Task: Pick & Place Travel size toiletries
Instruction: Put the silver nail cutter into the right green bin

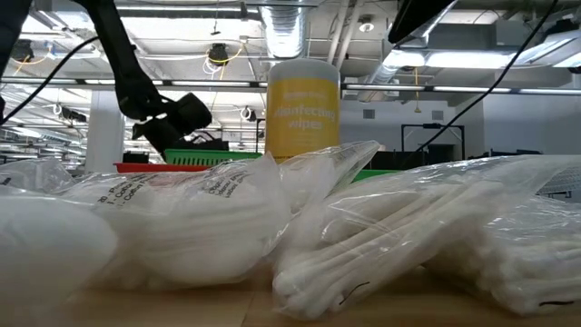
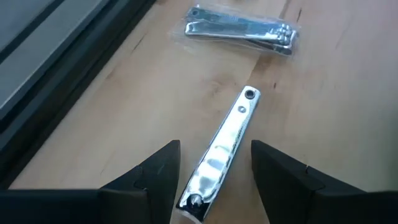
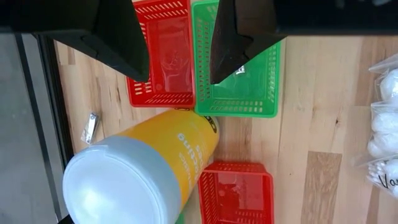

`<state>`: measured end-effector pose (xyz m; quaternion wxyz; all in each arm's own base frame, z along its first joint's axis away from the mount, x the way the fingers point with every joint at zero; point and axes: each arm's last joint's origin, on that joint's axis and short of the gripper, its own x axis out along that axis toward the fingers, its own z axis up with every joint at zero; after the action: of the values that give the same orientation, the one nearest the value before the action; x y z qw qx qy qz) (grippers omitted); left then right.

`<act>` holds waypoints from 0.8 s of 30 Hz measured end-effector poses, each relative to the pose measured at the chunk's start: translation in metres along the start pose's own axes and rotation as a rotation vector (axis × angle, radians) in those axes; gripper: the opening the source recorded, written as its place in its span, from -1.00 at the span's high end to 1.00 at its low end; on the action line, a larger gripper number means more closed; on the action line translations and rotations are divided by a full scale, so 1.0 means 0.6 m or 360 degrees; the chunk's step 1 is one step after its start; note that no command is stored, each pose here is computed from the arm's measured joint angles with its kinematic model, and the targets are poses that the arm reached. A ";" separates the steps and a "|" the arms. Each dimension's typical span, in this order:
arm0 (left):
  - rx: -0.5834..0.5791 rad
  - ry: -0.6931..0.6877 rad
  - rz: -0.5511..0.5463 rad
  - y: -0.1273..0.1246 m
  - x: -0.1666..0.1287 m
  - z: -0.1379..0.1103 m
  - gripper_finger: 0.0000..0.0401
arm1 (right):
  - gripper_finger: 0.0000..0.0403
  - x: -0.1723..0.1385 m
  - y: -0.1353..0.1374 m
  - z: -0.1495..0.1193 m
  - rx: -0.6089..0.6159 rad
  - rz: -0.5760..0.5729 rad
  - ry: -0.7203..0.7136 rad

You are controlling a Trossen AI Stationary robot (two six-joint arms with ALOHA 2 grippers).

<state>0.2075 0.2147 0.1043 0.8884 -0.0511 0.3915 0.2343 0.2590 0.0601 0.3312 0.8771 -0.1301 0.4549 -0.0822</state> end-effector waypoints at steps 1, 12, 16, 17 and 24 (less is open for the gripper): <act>0.0030 0.0002 -0.0014 0.000 0.002 -0.001 0.07 | 0.21 0.000 0.000 0.000 0.0000 0.0000 0.0000; 0.0076 -0.0014 -0.0022 0.000 -0.001 0.003 0.07 | 0.21 0.000 0.000 0.000 0.0000 0.0000 0.0000; 0.0074 -0.0009 -0.0030 -0.001 -0.003 0.003 0.07 | 0.21 0.005 0.002 0.001 -0.0006 -0.0001 0.0012; 0.0073 -0.0006 -0.0031 -0.001 -0.003 0.003 0.07 | 0.21 0.006 0.003 0.001 -0.0006 -0.0001 0.0014; 0.0079 0.0005 -0.0034 -0.001 -0.003 0.001 0.07 | 0.21 0.030 0.011 0.000 -0.0055 -0.0010 0.0123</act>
<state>0.2072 0.2138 0.1063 0.8912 -0.0337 0.3981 0.2148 0.2694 0.0615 0.3156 0.8563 -0.1433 0.4893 -0.0821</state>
